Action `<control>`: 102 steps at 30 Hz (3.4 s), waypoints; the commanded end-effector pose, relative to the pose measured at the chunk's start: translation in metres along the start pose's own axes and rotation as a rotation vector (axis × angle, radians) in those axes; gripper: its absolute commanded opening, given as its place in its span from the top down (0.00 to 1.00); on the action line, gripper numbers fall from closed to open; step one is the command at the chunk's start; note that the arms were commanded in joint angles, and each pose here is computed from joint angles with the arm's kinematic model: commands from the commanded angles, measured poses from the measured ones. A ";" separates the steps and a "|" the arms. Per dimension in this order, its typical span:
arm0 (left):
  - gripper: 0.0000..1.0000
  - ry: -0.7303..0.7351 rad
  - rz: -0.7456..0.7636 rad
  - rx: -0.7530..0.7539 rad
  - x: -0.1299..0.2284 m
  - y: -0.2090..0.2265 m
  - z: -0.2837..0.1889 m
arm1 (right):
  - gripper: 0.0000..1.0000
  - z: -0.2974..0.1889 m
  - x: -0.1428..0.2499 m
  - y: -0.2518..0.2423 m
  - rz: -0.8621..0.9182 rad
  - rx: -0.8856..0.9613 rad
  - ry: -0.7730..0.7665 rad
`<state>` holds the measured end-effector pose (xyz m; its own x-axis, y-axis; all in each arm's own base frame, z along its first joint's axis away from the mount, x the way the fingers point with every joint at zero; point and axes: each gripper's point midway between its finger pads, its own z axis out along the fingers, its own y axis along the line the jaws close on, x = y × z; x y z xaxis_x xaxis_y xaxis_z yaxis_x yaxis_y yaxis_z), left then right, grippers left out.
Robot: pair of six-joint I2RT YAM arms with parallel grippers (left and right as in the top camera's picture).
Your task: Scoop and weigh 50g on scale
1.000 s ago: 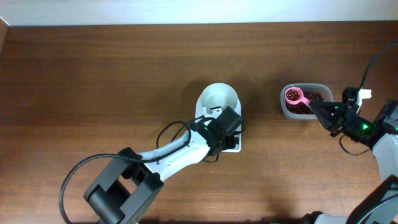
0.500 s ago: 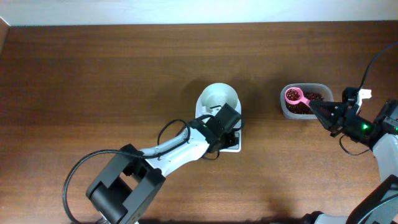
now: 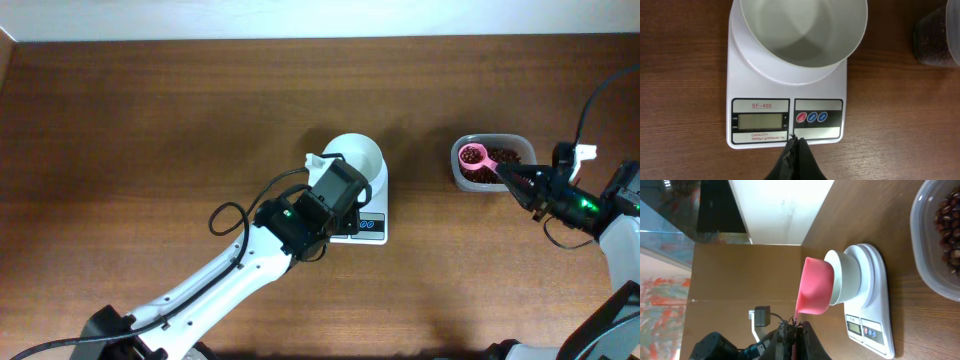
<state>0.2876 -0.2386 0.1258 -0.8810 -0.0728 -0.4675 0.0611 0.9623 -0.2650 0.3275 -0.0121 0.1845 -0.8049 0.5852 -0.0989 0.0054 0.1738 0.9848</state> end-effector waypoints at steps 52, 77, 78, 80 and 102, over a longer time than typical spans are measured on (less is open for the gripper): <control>1.00 0.114 0.081 -0.057 0.039 -0.018 0.056 | 0.96 0.015 0.002 -0.021 -0.034 0.139 0.015; 0.01 -0.093 0.864 0.153 -0.017 0.065 -0.152 | 0.96 0.021 0.009 -0.023 -0.021 0.155 0.039; 0.01 -0.083 0.849 0.137 -0.019 0.073 -0.154 | 0.96 0.021 0.009 -0.023 -0.021 0.155 0.039; 0.01 -0.060 0.807 0.111 -0.018 0.087 -0.153 | 0.96 0.021 0.009 -0.023 -0.018 0.155 0.039; 0.01 -0.019 0.974 0.255 -0.031 0.090 -0.167 | 0.96 0.056 0.050 0.006 -0.099 0.008 0.225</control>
<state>0.2393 -0.1040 0.2484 -0.4144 0.7123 -0.5665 0.8442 0.5334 0.0531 0.3223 0.0464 0.1733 -0.8942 0.4299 -0.1247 -0.0225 0.2351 0.9717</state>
